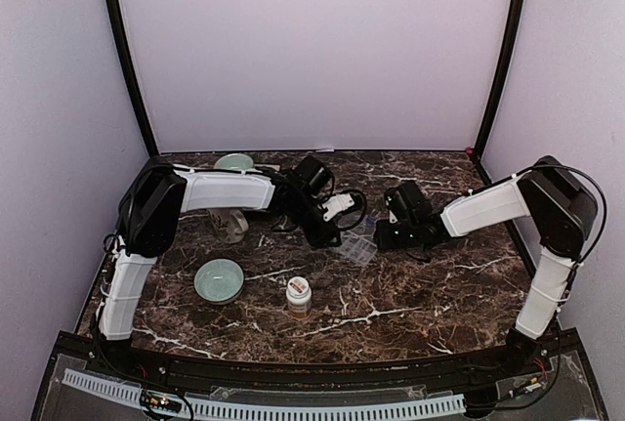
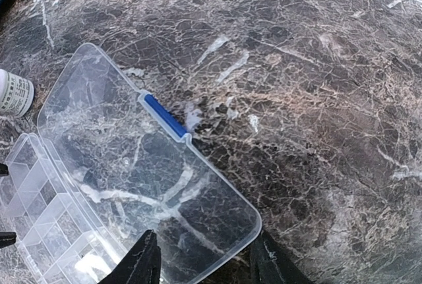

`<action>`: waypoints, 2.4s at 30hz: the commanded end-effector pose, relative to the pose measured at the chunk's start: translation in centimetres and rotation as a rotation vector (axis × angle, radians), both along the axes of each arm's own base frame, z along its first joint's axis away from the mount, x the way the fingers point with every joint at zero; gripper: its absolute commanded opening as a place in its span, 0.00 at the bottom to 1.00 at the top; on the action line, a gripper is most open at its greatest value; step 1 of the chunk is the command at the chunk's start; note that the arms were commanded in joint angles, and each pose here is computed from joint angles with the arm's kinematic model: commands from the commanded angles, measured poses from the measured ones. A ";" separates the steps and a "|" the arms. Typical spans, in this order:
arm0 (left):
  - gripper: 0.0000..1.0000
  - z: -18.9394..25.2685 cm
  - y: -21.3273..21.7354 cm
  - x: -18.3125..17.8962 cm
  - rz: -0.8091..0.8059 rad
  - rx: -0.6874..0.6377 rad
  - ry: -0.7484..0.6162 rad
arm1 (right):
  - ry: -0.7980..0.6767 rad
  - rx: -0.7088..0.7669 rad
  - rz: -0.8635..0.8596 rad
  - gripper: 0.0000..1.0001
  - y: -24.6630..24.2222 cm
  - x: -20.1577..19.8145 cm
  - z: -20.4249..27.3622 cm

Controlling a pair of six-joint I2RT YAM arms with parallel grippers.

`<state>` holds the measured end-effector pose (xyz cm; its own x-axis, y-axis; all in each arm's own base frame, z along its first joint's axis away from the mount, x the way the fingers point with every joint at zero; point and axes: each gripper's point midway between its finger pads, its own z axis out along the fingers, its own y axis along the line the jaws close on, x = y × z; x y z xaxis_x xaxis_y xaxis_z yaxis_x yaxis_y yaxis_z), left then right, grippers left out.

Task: Sort the pills into containers
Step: Adjust the pill container at the center of the board, then pick up the pill bottle from the center of the board.

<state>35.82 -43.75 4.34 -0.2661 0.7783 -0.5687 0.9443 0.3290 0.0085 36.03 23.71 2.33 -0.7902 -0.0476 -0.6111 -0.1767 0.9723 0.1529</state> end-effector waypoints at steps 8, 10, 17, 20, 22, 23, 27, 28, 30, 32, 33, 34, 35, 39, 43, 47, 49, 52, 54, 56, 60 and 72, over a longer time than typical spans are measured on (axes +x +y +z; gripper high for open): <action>0.43 0.0 -0.2 0.5 0.001 0.003 0.003 | 0.025 -0.004 -0.014 0.47 -0.2 0.2 -0.1; 0.43 0.2 -0.3 0.6 0.002 -0.002 0.000 | 0.018 -0.005 -0.019 0.48 -0.3 0.3 0.3; 0.43 0.3 -0.3 0.5 0.000 -0.002 0.002 | -0.037 0.005 -0.028 0.51 -0.5 0.7 3.0; 0.43 0.6 -0.3 0.6 0.002 -0.008 -0.004 | -0.060 -0.006 -0.035 0.54 -0.7 1.0 3.9; 0.43 0.9 -0.4 0.7 0.005 -0.013 -0.010 | -0.076 -0.007 -0.037 0.56 -0.8 1.1 4.6; 0.43 1.0 -0.4 0.7 0.006 -0.016 -0.014 | -0.081 -0.006 -0.037 0.57 -0.8 1.2 4.9; 0.45 1.6 -0.5 0.9 0.014 -0.026 -0.026 | -0.093 -0.006 -0.035 0.57 -0.7 1.3 5.6; 0.46 1.8 -0.5 1.0 0.018 -0.027 -0.030 | -0.095 -0.009 -0.034 0.57 -0.8 1.4 5.7; 0.51 2.4 -0.4 1.2 0.029 -0.036 -0.042 | -0.101 -0.012 -0.036 0.57 -0.8 1.4 6.0; 0.60 3.1 -0.4 1.4 0.041 -0.051 -0.058 | -0.107 -0.013 -0.036 0.57 -0.9 1.4 6.2; 0.64 3.5 -0.4 1.4 0.046 -0.061 -0.065 | -0.111 -0.015 -0.036 0.58 -0.9 1.4 6.4; 0.67 3.9 -0.5 1.5 0.050 -0.071 -0.072 | -0.113 -0.016 -0.038 0.58 -1.0 1.3 6.5; 0.71 4.5 -0.5 1.6 0.055 -0.080 -0.080 | -0.118 -0.018 -0.038 0.58 -1.0 1.3 6.6; 0.77 6.1 -0.6 1.8 0.076 -0.116 -0.090 | -0.138 -0.023 -0.039 0.60 -1.2 1.0 7.3; 0.78 7.9 -0.6 1.9 0.093 -0.148 -0.099 | -0.158 -0.029 -0.034 0.62 -1.2 0.6 8.2; 0.79 10.4 -0.1 1.7 0.116 -0.175 -0.124 | -0.190 -0.031 -0.020 0.62 -0.9 -0.1 9.8; 0.79 11.8 0.6 1.6 0.142 -0.188 -0.143 | -0.207 -0.041 -0.001 0.62 -0.5 -0.7 10.7; 0.79 14.1 2.3 1.3 0.203 -0.216 -0.194 | -0.247 -0.047 0.050 0.61 1.0 -1.8 12.4; 0.80 15.5 3.9 0.8 0.254 -0.240 -0.232 | -0.269 -0.056 0.094 0.61 2.2 -2.8 13.5; 0.80 16.8 5.7 0.4 0.316 -0.275 -0.271 | -0.276 -0.063 0.140 0.60 3.6 -3.9 14.3; 0.80 17.3 10.1 -1.3 0.457 -0.304 -0.302 | -0.276 -0.046 0.273 0.60 7.7 -6.9 15.8; 0.78 16.1 17.1 -7.2 0.685 -0.487 -0.212 | -0.197 -0.107 0.597 0.61 17.6 -15.6 16.2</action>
